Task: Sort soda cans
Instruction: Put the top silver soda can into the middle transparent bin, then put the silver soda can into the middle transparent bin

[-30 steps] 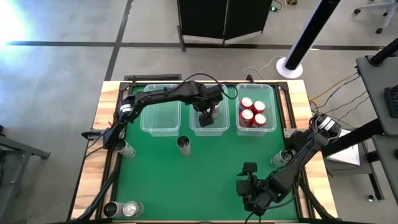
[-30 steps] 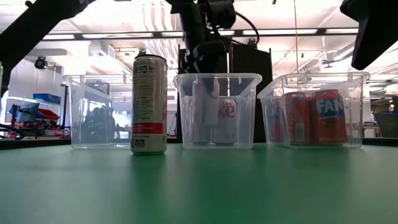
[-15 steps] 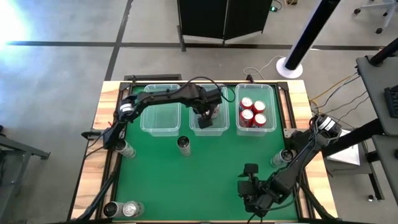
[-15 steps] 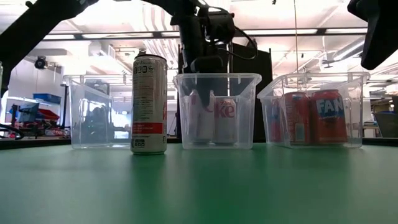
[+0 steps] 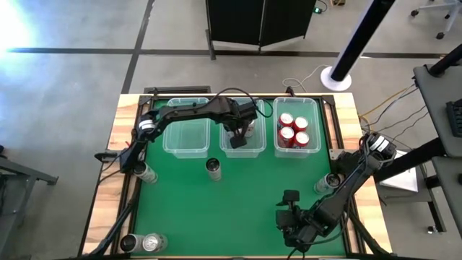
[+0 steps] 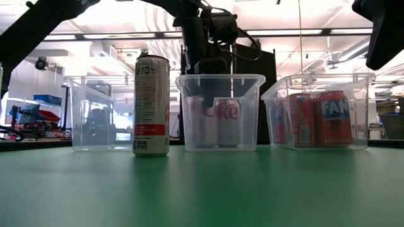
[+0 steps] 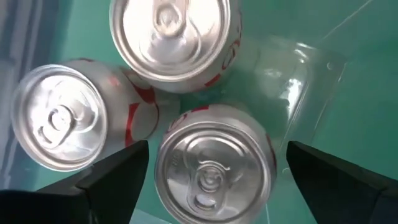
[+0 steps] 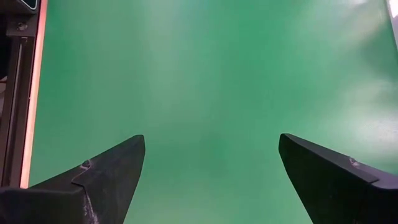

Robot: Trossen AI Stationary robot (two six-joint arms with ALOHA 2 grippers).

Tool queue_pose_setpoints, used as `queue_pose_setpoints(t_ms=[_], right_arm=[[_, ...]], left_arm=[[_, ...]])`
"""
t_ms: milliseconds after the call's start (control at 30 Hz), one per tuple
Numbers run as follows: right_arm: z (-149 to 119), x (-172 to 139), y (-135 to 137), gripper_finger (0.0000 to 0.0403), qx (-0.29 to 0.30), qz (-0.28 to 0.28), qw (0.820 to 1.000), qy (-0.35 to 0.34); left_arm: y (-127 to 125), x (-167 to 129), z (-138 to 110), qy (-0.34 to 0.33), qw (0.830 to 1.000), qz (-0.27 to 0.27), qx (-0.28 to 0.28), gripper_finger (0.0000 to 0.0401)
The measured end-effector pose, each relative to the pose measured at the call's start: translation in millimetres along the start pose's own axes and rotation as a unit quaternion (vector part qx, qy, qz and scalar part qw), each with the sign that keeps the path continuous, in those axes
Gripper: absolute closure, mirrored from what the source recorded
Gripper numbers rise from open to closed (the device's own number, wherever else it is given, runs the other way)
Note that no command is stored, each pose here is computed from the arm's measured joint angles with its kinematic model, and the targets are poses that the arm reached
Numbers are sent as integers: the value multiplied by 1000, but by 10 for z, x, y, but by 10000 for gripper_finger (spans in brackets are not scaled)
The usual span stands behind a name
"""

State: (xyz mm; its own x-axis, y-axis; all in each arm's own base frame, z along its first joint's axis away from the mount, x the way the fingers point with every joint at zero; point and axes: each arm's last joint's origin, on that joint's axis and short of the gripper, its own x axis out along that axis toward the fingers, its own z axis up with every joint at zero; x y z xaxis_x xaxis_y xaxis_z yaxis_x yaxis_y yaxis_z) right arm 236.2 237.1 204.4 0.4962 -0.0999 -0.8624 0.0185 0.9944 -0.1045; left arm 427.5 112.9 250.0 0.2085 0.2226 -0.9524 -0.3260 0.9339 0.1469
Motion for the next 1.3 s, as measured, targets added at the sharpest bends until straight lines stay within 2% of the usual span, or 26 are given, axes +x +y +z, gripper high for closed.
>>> queue_pose_setpoints(t_ms=[133, 233, 433, 600, 767, 1033, 1200, 1300], right_arm=[[0, 0, 1, 38, -2, 0, 1000, 0], [1, 0, 1, 38, -11, 0, 1000, -1], [11, 6, -9, 38, -29, 0, 1000, -1], [16, 7, -13, 38, -32, -6, 999, -6], [21, 6, -17, 38, -42, -14, 999, -14], [24, 6, -19, 38, -29, -19, 999, -19], [29, 8, -21, 38, -24, -19, 999, -20], [38, 13, -26, 38, -20, -19, 999, -22]], left_arm=[[9, -70, 26, -7, 1000, 0, -1, 37], [35, -242, 87, -26, 1000, -2, -13, 36], [73, -835, 167, -75, 997, -18, -31, 36], [-57, -1213, -33, -88, 995, -38, -33, 35], [-461, -1327, -283, -62, 996, -57, -5, 35], [-1351, -1416, -718, -36, 994, -88, 60, 35], [-1934, -1476, -1111, -16, 991, -101, 90, 35], [-2250, -1535, -1399, -1, 991, -109, 72, 35]])
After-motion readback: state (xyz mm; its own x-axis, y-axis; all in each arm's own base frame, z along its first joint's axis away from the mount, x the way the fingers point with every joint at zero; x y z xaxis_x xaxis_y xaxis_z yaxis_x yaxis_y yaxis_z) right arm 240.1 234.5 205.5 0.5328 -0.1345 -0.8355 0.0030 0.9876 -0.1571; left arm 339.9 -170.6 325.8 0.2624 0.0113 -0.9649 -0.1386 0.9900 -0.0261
